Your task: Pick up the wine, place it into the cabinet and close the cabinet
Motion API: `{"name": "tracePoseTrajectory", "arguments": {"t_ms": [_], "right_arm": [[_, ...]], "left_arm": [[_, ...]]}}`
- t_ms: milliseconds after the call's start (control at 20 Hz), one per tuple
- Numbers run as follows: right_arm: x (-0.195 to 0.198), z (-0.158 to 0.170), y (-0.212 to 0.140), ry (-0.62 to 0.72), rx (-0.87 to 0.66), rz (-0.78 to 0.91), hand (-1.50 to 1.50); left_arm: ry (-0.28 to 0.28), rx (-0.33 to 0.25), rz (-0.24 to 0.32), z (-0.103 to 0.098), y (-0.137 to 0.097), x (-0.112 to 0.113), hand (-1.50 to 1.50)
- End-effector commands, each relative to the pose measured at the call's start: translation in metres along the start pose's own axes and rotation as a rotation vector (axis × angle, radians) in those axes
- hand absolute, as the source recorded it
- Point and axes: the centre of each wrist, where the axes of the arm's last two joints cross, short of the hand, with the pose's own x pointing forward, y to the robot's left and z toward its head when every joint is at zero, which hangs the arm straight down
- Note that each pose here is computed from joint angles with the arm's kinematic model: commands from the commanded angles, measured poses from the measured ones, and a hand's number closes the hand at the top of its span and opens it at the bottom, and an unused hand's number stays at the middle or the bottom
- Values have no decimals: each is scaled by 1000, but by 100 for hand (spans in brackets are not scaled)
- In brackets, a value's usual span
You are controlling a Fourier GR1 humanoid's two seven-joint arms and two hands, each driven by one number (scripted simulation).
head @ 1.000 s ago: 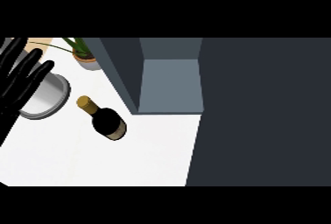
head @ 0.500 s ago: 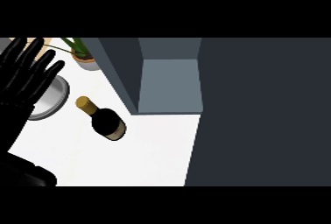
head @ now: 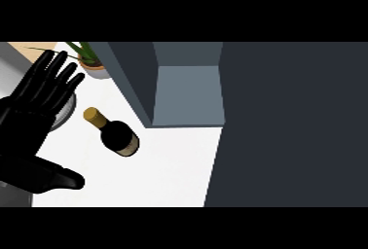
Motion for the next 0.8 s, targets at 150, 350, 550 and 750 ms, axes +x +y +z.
{"name": "tracePoseTrajectory", "arguments": {"t_ms": [150,350,550,750], "right_arm": [[36,31,-3,-95,-18,46,-150],[33,27,-7,-92,-49,52,-150],[41,29,-1,-88,-38,66,-150],[36,34,2,-85,-53,52,-150]], "left_arm": [[29,25,-19,-1,20,-49,-150],[29,23,-40,4,17,-60,-150],[34,53,-35,2,33,-75,-150],[60,86,-67,27,43,-101,-150]]}}
